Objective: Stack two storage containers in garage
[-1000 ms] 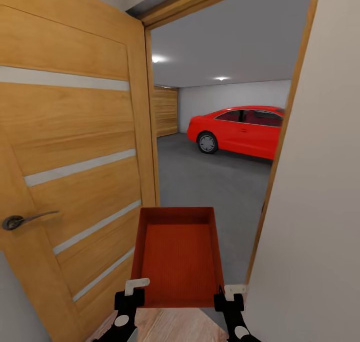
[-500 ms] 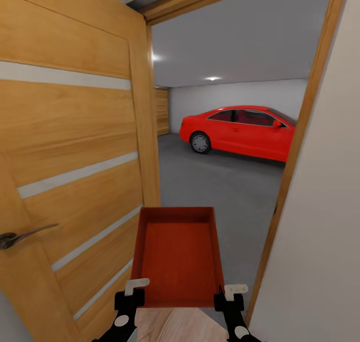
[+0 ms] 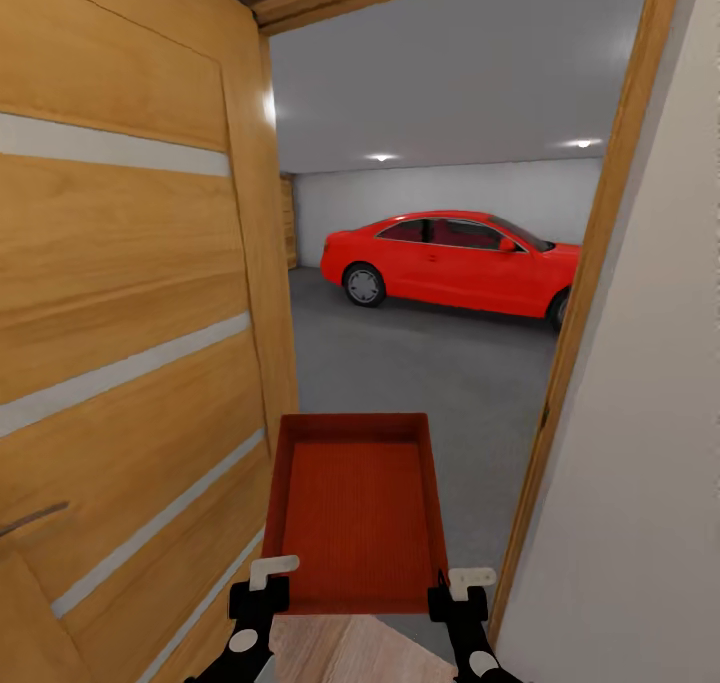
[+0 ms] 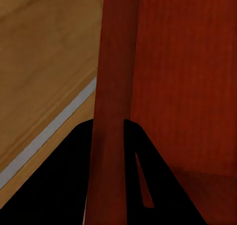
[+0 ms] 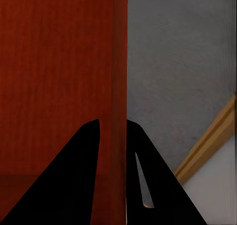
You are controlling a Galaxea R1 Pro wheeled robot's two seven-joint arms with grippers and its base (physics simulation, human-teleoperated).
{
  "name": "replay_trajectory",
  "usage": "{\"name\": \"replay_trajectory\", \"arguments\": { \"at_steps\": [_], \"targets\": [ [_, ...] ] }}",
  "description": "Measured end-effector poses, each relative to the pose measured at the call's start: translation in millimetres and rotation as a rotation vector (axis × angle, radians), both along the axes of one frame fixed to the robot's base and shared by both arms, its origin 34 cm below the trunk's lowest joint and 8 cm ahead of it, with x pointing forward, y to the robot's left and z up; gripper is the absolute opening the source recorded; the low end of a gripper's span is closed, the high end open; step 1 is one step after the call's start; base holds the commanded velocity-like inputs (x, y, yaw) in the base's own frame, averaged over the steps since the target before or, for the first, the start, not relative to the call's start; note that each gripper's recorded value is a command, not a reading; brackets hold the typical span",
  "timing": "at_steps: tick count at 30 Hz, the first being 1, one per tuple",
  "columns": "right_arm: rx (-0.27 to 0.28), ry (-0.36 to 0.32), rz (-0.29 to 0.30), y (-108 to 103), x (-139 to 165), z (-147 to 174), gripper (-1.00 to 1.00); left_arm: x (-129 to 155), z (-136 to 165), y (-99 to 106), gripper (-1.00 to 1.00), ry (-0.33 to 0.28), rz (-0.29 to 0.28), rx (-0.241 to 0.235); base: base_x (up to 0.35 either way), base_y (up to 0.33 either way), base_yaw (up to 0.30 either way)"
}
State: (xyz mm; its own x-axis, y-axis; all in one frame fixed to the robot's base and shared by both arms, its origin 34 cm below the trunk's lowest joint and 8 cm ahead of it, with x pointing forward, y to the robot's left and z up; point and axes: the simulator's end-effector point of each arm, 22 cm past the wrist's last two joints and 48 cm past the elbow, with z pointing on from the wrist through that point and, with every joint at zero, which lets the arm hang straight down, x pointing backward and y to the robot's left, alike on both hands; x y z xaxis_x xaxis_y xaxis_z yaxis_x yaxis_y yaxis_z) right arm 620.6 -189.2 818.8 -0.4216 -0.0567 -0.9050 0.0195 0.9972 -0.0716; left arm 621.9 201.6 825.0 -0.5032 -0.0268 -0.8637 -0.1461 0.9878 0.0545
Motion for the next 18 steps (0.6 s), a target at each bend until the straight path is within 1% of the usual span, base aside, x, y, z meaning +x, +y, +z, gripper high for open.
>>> {"name": "replay_trajectory", "arguments": {
  "at_steps": [14, 18],
  "targets": [
    [0.000, -0.002, 0.000, 0.1, 0.2, 0.3, -1.00, 0.2, 0.2, 0.1, -1.00, -0.002, -0.001, -0.001, 0.136, 0.125, -0.281],
    [0.000, -0.004, 0.000, 0.2, 0.3, 0.8, -1.00, 0.4, 0.6, 0.2, -1.00, -0.004, -0.001, -0.001, 0.191, 0.195, -0.281]
  ]
}}
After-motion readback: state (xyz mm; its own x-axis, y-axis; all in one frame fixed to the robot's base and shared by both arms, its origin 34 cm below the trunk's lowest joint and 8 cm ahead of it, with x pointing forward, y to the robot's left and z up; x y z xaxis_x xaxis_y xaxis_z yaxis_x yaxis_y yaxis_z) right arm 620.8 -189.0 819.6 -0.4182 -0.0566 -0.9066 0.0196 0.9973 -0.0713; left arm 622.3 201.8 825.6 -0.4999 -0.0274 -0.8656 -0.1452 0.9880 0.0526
